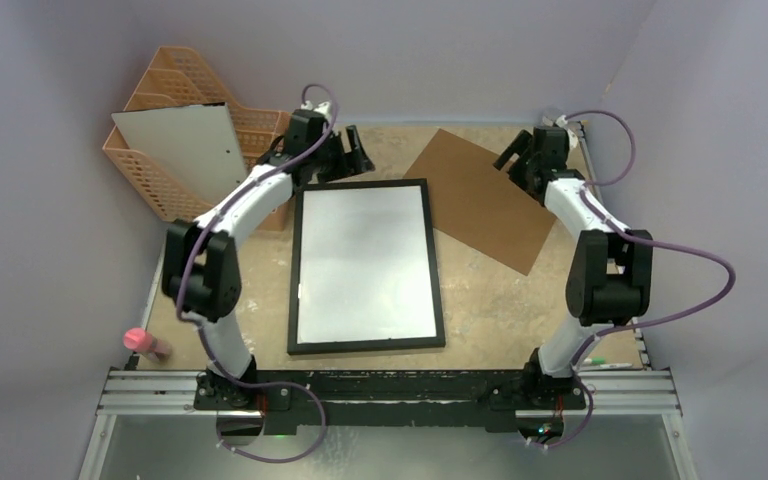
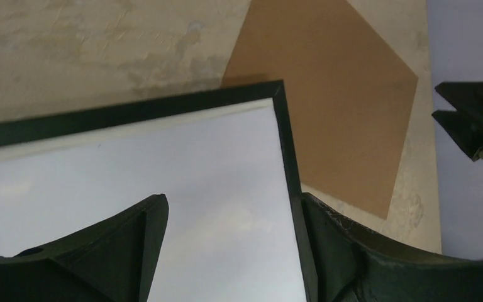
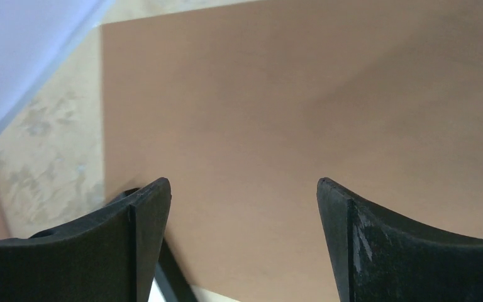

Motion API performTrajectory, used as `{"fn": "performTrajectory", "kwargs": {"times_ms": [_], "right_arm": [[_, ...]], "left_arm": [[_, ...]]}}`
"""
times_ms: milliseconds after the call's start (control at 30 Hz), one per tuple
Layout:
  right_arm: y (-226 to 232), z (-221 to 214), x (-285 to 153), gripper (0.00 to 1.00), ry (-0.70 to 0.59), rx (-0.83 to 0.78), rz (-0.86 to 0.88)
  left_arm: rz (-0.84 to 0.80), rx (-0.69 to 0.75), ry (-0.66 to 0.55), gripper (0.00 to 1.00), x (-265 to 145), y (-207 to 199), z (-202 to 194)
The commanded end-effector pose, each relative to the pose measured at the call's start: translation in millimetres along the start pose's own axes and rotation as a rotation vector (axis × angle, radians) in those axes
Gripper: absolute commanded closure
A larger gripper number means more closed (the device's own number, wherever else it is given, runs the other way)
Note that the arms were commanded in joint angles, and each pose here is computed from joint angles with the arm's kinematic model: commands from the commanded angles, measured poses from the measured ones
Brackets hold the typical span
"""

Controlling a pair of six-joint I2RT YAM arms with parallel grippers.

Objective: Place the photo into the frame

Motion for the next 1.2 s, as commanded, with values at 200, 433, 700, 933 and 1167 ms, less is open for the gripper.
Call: {"fn": "performTrajectory", "kwargs": {"times_ms": [200,433,700,933,1167], "right_arm": [[-123.3,-16.5,-20.7,0.10,0.062,0.299,-0.222],[-163.2,-39.7,-28.2,0.10,0.099,0.381,-0.274],[-167.1,-57.9,-28.8,0.12,0.141,0.361,-0.235],[-175.5,-85.2,-24.9,0.13,0.226,0.373,-0.249],[-167.9,-120.1,-38.7,0.15,0.335,0.377,-0.141]], "left_arm": [[-0.189,0.066,-0.165,0.24,143.5,-42.0,51.4],[-0.236,0.039,-0.200,0.24,207.5,-33.8,50.4],[-0.232,0.015,-0.133,0.24,239.6,-15.5,21.7],[-0.377,-0.040,0.003,0.26,253.8,-23.1,-14.2],[-0.612,-0.077,0.111,0.30,260.8,-60.3,-56.7]]}}
Point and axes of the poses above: each gripper's point midway between its finger pads, its own x axis out along the fingers, its own y axis along the line the jaws close on, z = x × y, the point moved 3 cm from there along -x, back along the fingers, and after that the axes turned 1 degree about x, right-handed, at the moved point
